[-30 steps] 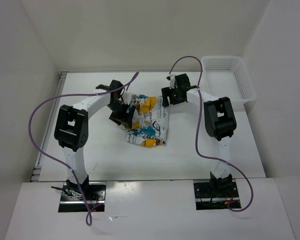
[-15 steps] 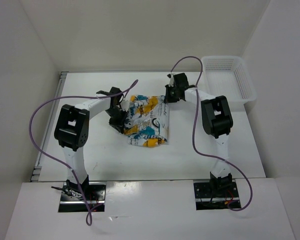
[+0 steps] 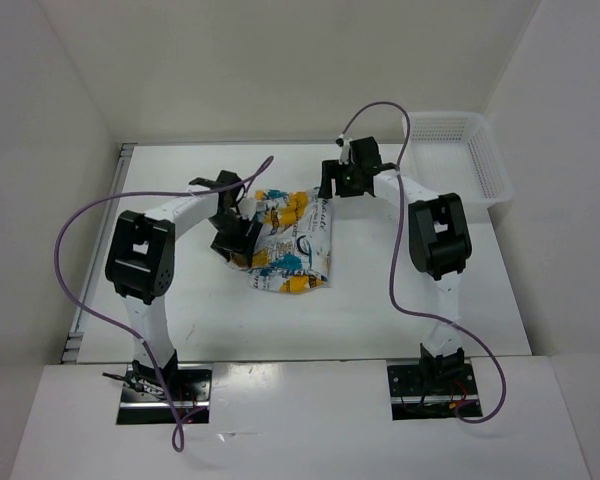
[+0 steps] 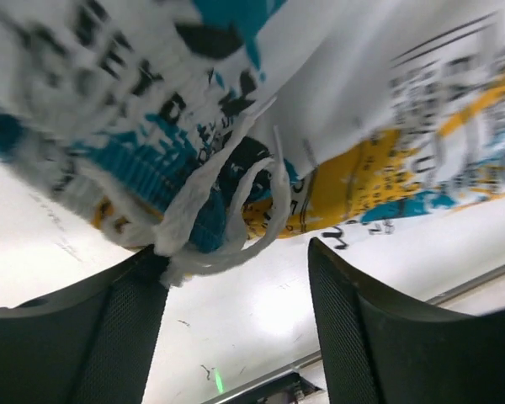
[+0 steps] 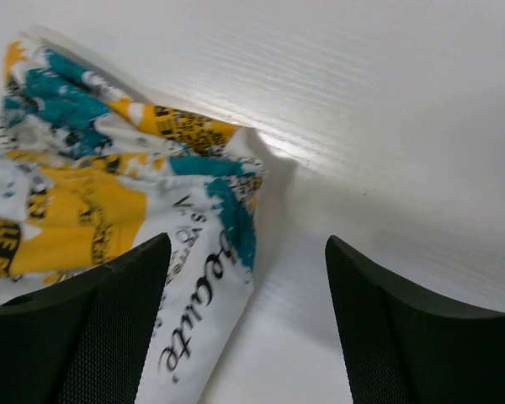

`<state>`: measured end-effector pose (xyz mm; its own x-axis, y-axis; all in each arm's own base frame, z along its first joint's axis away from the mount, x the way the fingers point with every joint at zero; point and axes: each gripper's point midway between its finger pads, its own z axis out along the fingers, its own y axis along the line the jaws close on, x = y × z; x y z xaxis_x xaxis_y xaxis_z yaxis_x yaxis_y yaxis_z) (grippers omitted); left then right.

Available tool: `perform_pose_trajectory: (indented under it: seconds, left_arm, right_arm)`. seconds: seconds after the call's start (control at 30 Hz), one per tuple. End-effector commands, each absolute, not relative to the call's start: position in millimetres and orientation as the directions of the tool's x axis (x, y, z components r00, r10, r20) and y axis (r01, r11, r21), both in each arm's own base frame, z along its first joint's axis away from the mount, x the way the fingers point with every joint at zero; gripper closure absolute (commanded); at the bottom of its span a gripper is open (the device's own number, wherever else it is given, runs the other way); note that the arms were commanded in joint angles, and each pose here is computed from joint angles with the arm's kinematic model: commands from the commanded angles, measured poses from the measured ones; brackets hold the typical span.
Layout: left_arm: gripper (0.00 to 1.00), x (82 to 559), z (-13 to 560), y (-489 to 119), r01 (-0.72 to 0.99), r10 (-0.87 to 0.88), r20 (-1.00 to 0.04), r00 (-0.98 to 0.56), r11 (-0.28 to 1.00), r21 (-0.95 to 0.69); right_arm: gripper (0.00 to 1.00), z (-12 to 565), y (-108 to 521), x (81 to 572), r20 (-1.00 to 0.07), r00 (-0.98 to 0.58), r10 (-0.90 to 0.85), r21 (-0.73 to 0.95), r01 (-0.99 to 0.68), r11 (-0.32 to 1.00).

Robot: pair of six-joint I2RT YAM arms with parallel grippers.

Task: Fold and stack the shorts
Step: Fold the shorts

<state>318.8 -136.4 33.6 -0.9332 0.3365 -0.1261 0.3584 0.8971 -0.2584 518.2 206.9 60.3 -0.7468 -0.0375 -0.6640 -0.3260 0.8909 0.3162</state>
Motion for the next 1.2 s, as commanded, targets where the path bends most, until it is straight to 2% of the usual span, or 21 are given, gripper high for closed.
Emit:
perform_pose_trajectory:
  seconds: [0.0,0.07,0.17,0.23,0.3,0.47,0.6,0.73,0.77,0.87,0.9,0.93,0.97,1.07,1.17]
  left_arm:
    - [0.28,346.0,88.8,-145.9,0.386,0.304,-0.284,-0.910,0.870,-0.306]
    - [0.24,364.1,108.9,-147.3,0.392,0.277,-0.347,-0.896,0.860,-0.326]
    - [0.19,390.1,124.0,-141.6,0.386,0.239,-0.407,-0.882,0.860,-0.333]
    - [0.18,415.6,132.0,-140.9,0.395,0.217,-0.463,-0.859,0.857,-0.332]
    - [0.18,433.6,129.8,-133.6,0.384,0.204,-0.488,-0.849,0.872,-0.304]
    - [0.18,464.1,97.0,-132.8,0.372,0.205,-0.486,-0.849,0.886,-0.276]
    - [0.18,484.4,88.7,-146.9,0.397,0.219,-0.504,-0.836,0.874,-0.279]
    - [0.33,483.6,82.9,-157.1,0.412,0.227,-0.491,-0.841,0.856,-0.311]
    - [0.41,481.5,80.0,-156.7,0.410,0.227,-0.484,-0.845,0.857,-0.313]
    - [0.52,484.3,67.2,-152.4,0.395,0.230,-0.468,-0.853,0.871,-0.293]
    - [0.57,486.6,64.4,-151.3,0.392,0.230,-0.466,-0.854,0.875,-0.285]
    - [0.57,487.3,63.6,-149.1,0.387,0.231,-0.465,-0.855,0.881,-0.274]
    - [0.57,490.9,62.2,-146.9,0.382,0.231,-0.467,-0.854,0.887,-0.259]
    - [0.54,501.7,62.1,-143.7,0.376,0.230,-0.484,-0.844,0.898,-0.229]
    - [0.48,505.3,56.5,-140.6,0.366,0.231,-0.479,-0.847,0.906,-0.211]
  right_arm:
    - [0.20,147.0,206.2,511.1,-0.784,-0.616,-0.081,0.267,-0.452,0.851]
    - [0.19,169.2,202.3,501.9,-0.809,-0.579,-0.102,0.235,-0.478,0.846]
    - [0.19,168.0,200.3,468.7,-0.786,-0.594,-0.170,0.232,-0.539,0.810]
    - [0.19,148.8,203.7,434.8,-0.740,-0.628,-0.241,0.255,-0.593,0.764]
    - [0.19,135.7,205.4,402.5,-0.723,-0.593,-0.353,0.194,-0.666,0.721]
    - [0.19,102.4,239.8,338.4,-0.670,-0.420,-0.612,-0.012,-0.818,0.575]
    - [0.21,97.5,251.8,323.8,-0.651,-0.324,-0.686,-0.077,-0.871,0.485]
    - [0.27,89.1,250.6,307.9,-0.618,-0.263,-0.740,-0.117,-0.901,0.418]
    - [0.31,80.3,252.6,297.1,-0.601,-0.251,-0.759,-0.111,-0.914,0.390]
    - [0.43,69.3,249.8,287.6,-0.582,-0.247,-0.775,-0.119,-0.917,0.381]
    - [0.55,66.0,250.3,283.8,-0.569,-0.228,-0.790,-0.131,-0.924,0.361]
    - [0.60,63.9,249.7,283.5,-0.568,-0.218,-0.794,-0.137,-0.926,0.352]
    - [0.71,58.5,247.8,279.0,-0.550,-0.207,-0.809,-0.146,-0.930,0.337]
    - [0.84,55.0,246.5,272.2,-0.529,-0.163,-0.833,-0.173,-0.940,0.295]
    - [0.89,52.5,248.1,268.5,-0.534,-0.142,-0.834,-0.183,-0.943,0.278]
